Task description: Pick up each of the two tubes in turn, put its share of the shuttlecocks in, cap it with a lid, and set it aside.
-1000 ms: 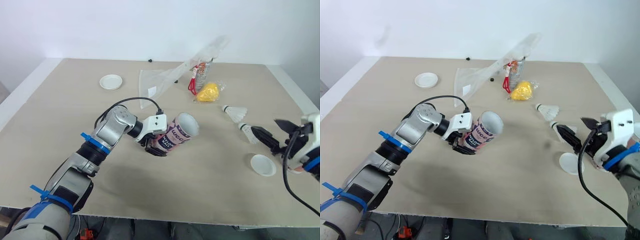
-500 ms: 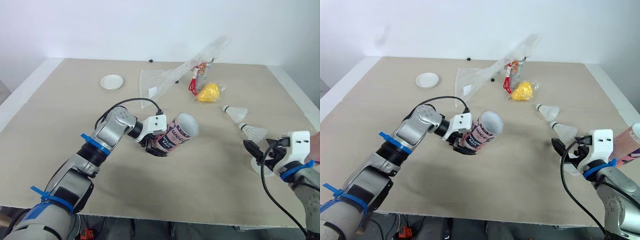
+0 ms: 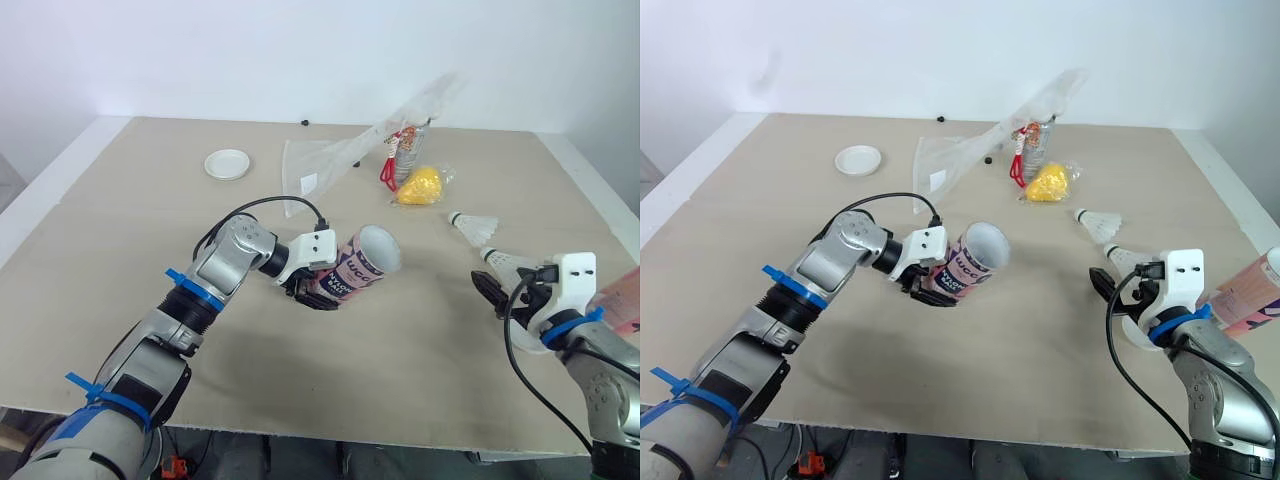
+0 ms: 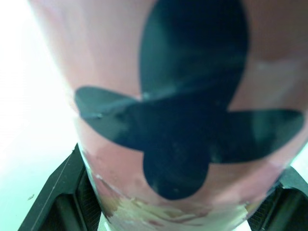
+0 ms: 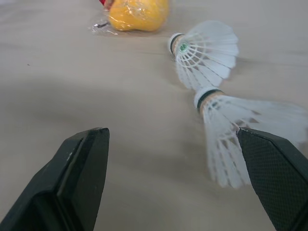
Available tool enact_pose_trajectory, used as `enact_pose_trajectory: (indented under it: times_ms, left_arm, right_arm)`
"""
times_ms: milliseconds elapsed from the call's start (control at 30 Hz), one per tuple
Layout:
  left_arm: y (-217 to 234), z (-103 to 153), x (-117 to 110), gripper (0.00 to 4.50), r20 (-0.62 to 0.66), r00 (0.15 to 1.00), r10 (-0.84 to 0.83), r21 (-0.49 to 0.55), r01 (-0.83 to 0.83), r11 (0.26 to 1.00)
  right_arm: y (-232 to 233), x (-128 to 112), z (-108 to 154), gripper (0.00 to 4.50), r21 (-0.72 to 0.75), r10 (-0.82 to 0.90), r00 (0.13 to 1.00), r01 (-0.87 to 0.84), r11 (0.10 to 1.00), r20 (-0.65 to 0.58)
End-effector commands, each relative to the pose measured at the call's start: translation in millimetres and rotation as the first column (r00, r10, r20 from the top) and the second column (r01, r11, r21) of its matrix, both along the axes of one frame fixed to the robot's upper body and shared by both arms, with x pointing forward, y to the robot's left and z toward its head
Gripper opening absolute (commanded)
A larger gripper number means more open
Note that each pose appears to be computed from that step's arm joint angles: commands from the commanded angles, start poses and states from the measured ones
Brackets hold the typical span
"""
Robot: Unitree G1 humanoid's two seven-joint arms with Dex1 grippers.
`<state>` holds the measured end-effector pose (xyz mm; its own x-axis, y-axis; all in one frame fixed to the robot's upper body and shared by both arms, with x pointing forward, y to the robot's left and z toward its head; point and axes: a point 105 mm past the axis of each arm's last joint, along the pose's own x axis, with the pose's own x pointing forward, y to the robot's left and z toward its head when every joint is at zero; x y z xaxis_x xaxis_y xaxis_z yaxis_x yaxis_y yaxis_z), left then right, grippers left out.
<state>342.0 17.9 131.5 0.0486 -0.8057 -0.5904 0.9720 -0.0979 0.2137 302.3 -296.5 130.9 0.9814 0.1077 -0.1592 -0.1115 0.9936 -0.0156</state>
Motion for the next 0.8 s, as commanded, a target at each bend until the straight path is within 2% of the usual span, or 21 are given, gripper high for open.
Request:
enact_pose_trajectory:
  times_ms: [33,567,667,800]
  left_arm:
    - [-2.5,-0.6,-1.8,3.26,0.018,1.0,-0.007,0.002,0.006,1.0]
    - [0.3,-2.9,-3.2,3.26,0.006,1.0,0.008,0.006,-0.008,1.0]
    - [0.7,-3.1,-3.0,3.19,0.008,1.0,0.012,0.008,-0.013,1.0]
    - [1.4,-3.6,-2.6,3.19,0.009,1.0,0.018,0.011,-0.018,1.0]
  right_arm:
    - [-3.9,5.7,8.3,4.5,-0.002,-0.023,0.999,0.023,1.0,0.042]
    - [-7.1,31.8,-3.2,4.5,0.019,-0.041,0.999,0.041,0.999,0.014]
    - [-8.5,36.4,-3.2,3.46,0.02,-0.05,0.999,0.05,0.999,0.021]
    - [-10.2,41.5,-2.1,1.49,0.015,-0.058,0.998,0.057,0.998,0.033]
